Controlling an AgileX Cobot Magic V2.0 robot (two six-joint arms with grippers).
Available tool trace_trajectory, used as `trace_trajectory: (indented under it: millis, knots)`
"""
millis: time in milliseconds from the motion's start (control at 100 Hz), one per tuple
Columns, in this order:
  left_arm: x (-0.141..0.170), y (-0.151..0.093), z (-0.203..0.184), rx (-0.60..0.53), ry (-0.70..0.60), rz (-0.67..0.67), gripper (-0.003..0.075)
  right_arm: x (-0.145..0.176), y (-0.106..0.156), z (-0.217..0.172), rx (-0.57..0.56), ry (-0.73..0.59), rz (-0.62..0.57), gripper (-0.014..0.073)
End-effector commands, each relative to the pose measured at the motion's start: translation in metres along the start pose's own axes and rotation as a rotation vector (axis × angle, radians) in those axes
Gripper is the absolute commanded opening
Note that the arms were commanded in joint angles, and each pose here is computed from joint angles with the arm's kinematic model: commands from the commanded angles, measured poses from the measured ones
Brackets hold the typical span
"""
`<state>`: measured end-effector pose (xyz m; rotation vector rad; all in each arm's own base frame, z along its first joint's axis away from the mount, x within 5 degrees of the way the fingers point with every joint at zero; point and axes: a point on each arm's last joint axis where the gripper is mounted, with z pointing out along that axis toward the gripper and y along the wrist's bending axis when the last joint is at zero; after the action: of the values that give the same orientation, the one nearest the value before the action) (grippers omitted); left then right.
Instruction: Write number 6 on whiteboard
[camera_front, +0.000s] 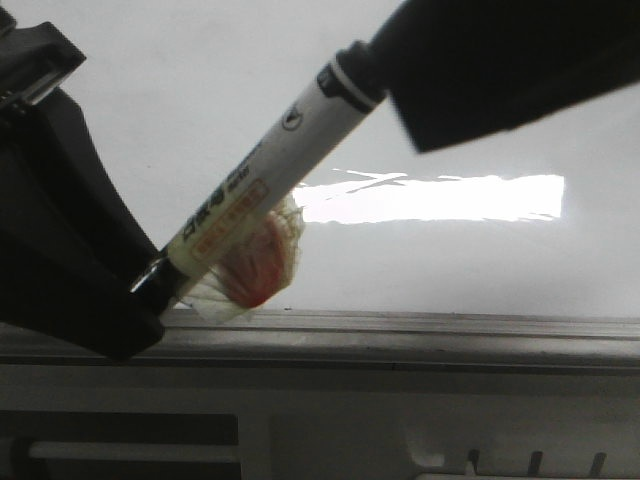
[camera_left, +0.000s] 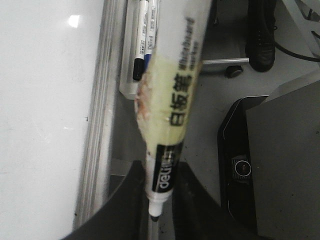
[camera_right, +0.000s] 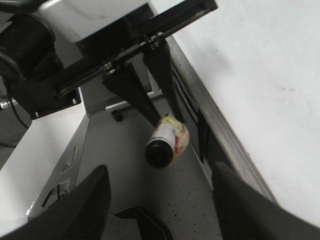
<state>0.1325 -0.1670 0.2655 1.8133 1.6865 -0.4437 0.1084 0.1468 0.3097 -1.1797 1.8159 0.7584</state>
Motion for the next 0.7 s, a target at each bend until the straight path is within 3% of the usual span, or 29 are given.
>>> trace_trajectory:
  millis: [0,490,690]
  knots:
    - [-0.012,0.005,-0.011,-0.059,-0.066,0.001,-0.0019,-0.017,0.001,0.005,0.023,-0.078,-0.033,0.0398]
    - [-0.013,0.006,-0.011,-0.068,-0.069,0.001,-0.0019,-0.019,-0.004,0.034,0.092,-0.090,-0.054,0.0398]
    - [-0.013,0.006,-0.011,-0.072,-0.071,0.001,-0.0019,-0.016,-0.003,0.042,0.058,-0.059,-0.013,0.0395]
